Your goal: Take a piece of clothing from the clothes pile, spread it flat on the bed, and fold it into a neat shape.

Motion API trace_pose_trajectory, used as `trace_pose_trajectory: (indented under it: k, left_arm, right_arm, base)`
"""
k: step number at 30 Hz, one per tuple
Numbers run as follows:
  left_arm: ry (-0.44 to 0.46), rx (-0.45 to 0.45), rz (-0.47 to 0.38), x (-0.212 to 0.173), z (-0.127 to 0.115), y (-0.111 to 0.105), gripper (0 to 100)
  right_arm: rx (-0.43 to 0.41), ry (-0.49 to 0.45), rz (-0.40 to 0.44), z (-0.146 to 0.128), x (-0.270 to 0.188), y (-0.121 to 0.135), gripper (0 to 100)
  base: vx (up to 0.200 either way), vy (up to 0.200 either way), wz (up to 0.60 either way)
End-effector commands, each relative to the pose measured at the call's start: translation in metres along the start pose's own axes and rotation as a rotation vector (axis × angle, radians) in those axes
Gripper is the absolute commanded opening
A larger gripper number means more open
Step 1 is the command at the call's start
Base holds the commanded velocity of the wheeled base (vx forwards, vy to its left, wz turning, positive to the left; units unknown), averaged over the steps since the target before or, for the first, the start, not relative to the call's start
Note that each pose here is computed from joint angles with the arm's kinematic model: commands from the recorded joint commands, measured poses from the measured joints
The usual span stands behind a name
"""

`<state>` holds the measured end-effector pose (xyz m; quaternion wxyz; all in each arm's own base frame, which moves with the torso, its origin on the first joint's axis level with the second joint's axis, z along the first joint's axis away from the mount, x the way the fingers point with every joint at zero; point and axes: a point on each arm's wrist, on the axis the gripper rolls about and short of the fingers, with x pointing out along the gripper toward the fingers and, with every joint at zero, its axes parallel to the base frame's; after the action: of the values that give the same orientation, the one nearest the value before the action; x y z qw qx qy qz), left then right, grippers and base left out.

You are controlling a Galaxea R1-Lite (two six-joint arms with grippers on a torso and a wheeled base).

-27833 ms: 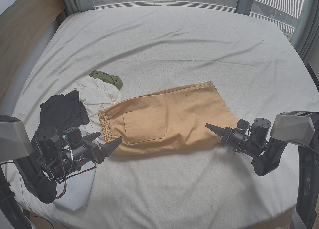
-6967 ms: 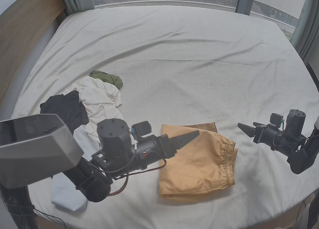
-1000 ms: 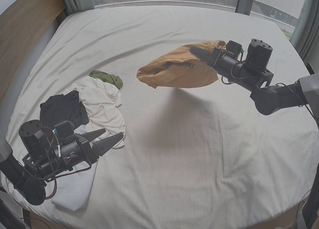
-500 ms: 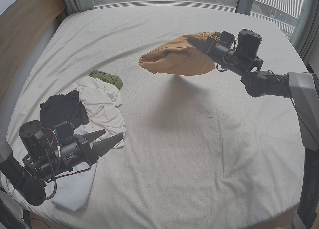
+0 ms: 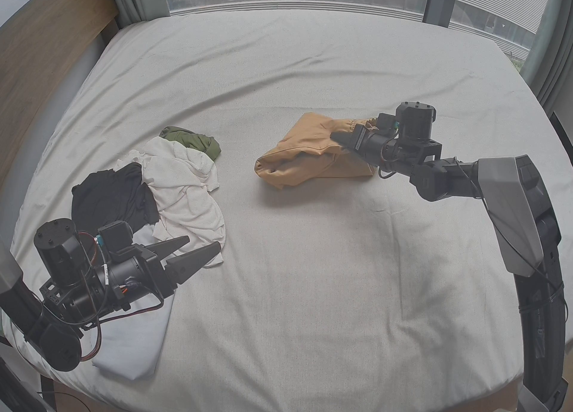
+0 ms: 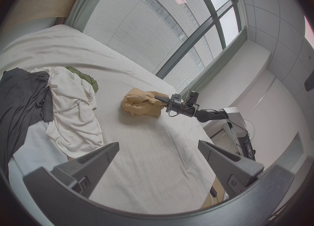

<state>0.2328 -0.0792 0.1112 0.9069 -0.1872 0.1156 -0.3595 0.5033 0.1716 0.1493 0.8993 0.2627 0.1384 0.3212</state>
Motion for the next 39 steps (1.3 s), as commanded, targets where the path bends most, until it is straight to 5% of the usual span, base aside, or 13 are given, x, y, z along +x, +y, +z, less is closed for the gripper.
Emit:
trace_pose_trajectory:
  k: [1, 4, 20, 38, 39]
  left_arm:
    - [-0.003, 0.001, -0.001, 0.000, 0.001, -0.001, 100]
    - [-0.004, 0.002, -0.002, 0.000, 0.000, 0.000, 100]
    - [-0.006, 0.003, -0.004, 0.000, 0.000, -0.001, 100]
    - [0.004, -0.003, 0.000, 0.000, -0.003, 0.000, 100]
    - [0.004, -0.003, 0.000, 0.000, -0.003, 0.000, 100]
  right_arm:
    - [-0.043, -0.030, 0.019, 0.007, -0.002, 0.008, 0]
    - [-0.069, -0.065, 0.045, 0.015, -0.006, 0.018, 0]
    - [-0.023, 0.110, -0.085, -0.067, -0.032, -0.005, 0]
    - [-0.022, 0.114, -0.146, -0.101, -0.037, -0.019, 0]
    - [-0.022, 0.113, -0.145, -0.100, -0.037, -0.019, 100]
  base:
    - [0.000, 0.000, 0.00]
    - [0.000, 0.000, 0.00]
    - [0.000, 0.000, 0.00]
    - [0.000, 0.000, 0.00]
    - [0.000, 0.000, 0.00]
